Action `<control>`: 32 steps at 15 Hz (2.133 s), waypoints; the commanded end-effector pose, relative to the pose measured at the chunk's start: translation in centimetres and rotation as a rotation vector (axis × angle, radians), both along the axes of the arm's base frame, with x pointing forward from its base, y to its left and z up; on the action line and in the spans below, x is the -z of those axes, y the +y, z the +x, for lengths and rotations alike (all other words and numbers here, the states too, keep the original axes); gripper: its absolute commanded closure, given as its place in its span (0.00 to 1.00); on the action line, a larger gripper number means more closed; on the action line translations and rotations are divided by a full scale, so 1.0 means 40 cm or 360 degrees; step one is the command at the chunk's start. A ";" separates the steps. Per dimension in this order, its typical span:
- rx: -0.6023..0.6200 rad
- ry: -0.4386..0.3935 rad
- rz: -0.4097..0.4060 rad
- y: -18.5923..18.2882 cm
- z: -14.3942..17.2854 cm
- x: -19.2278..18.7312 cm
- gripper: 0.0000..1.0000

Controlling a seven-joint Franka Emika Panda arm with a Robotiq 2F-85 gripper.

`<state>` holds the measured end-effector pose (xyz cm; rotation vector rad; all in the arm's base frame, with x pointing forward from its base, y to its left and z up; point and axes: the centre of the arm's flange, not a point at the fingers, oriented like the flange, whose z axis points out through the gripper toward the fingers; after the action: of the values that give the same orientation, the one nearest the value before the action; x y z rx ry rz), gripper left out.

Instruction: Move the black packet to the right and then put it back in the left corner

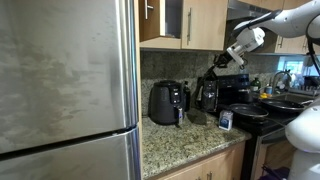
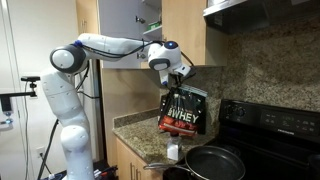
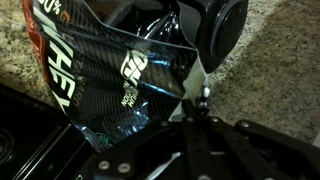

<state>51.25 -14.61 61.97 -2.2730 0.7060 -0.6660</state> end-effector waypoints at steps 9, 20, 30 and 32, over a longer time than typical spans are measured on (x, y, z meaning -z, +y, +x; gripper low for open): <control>-0.0195 -0.0223 -0.0402 0.215 0.009 0.265 0.99; 0.0071 0.0118 -0.0878 0.323 -0.078 0.165 0.22; -0.0008 0.0043 -0.0775 0.423 -0.181 0.013 0.00; -0.0011 0.0069 -0.0772 0.420 -0.165 0.035 0.00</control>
<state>44.64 2.18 60.57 -2.7355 0.6033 -0.8601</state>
